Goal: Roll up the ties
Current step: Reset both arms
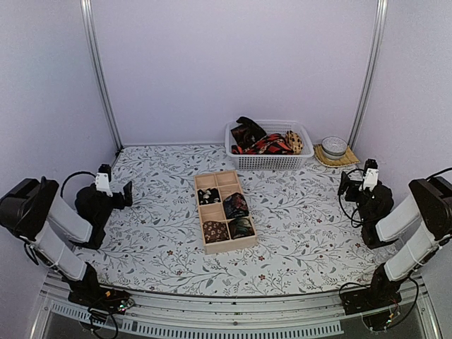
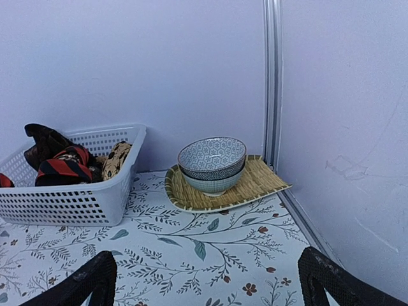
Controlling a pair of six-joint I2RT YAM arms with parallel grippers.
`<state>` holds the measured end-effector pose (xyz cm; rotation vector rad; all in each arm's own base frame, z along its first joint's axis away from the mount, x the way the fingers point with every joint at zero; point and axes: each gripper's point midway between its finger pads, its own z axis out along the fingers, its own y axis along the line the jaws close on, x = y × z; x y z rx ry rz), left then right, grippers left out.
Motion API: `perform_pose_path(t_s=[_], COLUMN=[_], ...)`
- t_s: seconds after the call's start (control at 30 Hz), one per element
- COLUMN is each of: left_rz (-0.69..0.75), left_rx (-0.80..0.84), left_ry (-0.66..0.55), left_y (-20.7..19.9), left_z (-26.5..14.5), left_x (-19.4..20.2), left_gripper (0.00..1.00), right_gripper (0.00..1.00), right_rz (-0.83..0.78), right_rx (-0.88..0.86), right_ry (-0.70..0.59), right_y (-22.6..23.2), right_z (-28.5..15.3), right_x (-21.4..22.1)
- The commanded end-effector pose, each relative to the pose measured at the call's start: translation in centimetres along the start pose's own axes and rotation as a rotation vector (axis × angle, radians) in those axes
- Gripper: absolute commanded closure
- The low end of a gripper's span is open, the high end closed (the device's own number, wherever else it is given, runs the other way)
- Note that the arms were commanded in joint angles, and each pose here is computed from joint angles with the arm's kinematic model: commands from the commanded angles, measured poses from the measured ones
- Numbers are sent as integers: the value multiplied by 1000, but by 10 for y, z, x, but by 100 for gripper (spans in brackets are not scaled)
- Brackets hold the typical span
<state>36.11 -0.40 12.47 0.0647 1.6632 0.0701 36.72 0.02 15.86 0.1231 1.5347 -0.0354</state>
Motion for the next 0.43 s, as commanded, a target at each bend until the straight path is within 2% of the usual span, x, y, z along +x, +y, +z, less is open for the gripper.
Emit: perform_pose_path(t_s=[0.0, 0.4], left_rz=[-27, -36], left_rx=[-119, -146], left_ry=[-88, -79], left_y=[24, 28], left_z=[17, 17], left_x=[-32, -31], left_gripper=[0, 0], right_gripper=[0, 0], right_rz=[56, 56], right_rx=[111, 109], right_ry=[38, 39], right_y=[-18, -18], right_z=[10, 10], right_x=[8, 8])
